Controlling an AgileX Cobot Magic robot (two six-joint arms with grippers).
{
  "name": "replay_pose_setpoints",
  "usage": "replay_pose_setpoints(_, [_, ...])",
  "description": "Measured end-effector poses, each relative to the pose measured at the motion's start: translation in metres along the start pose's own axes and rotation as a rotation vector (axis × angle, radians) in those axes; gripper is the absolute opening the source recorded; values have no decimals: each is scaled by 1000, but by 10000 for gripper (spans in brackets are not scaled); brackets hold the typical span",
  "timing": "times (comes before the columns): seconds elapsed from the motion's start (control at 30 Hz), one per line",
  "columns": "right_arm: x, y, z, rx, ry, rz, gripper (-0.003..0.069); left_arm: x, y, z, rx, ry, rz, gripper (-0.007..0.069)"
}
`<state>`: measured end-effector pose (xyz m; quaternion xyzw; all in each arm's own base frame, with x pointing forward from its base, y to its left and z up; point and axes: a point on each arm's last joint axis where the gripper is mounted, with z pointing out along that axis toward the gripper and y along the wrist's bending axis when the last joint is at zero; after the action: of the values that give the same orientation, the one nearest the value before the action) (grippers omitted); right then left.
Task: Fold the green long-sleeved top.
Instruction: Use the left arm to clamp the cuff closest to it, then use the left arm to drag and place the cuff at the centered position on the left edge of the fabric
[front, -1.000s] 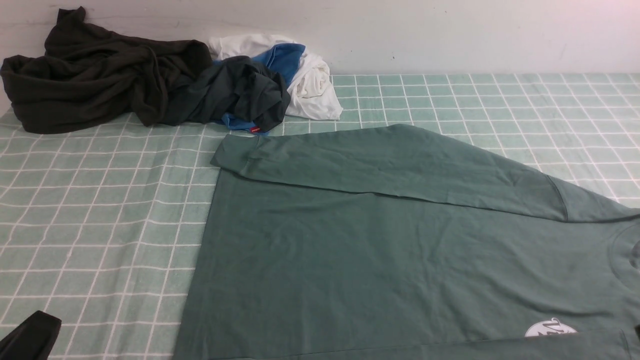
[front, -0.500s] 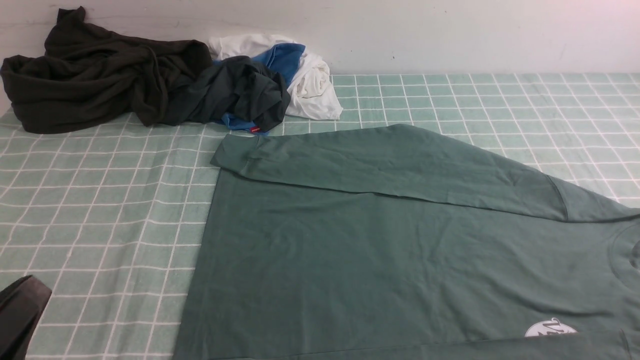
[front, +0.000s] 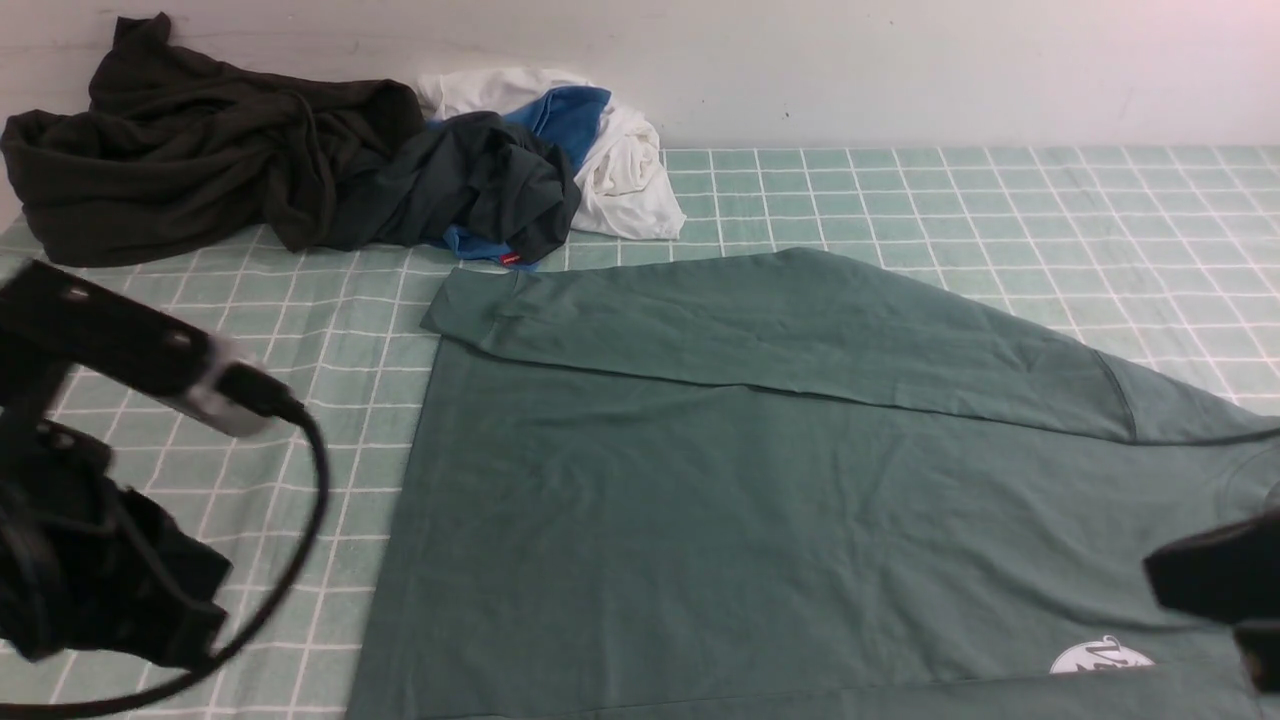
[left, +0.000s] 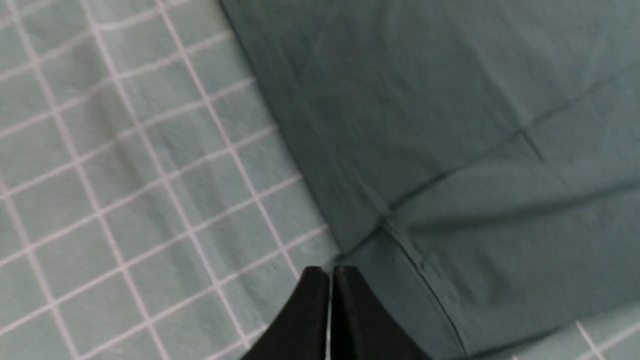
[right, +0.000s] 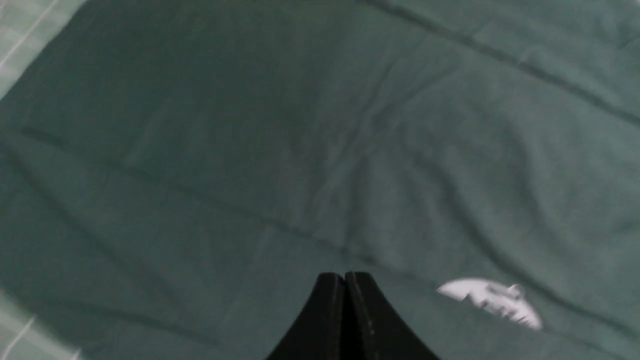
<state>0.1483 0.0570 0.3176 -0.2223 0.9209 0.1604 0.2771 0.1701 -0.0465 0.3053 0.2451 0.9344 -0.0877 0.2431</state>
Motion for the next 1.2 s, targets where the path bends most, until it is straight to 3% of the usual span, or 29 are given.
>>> replay_pose_setpoints(0.1, [1,11,20,-77,197,-80,-14,-8,-20,41,100,196,132,36])
replay_pose_setpoints(0.2, [2,17,27,-87,244,-132,-14,-12,-39,70,137,305,250,100])
replay_pose_setpoints(0.23, [2,17,27,-87,245,-135,-14,-12,-38,72,135,311,251,106])
replay_pose_setpoints(0.43, [1,18,29,-80,240,-152,-14,-15,-60,134,145,425,383,314])
replay_pose_setpoints(0.6, [0,17,29,-74,235,-155,-14,-12,-57,171,118,469,382,377])
replay_pose_setpoints(0.77, [0,17,29,-70,232,-156,-14,-11,-55,185,103,491,378,351])
replay_pose_setpoints(0.83, [0,17,29,-69,229,-156,-14,-13,-55,186,102,495,379,307])
replay_pose_setpoints(1.03, [-1,16,30,-64,216,-157,-14,-24,-56,182,107,510,381,42])
replay_pose_setpoints(1.2, [-2,15,30,-52,211,-164,-14,-52,-56,169,88,478,408,2])
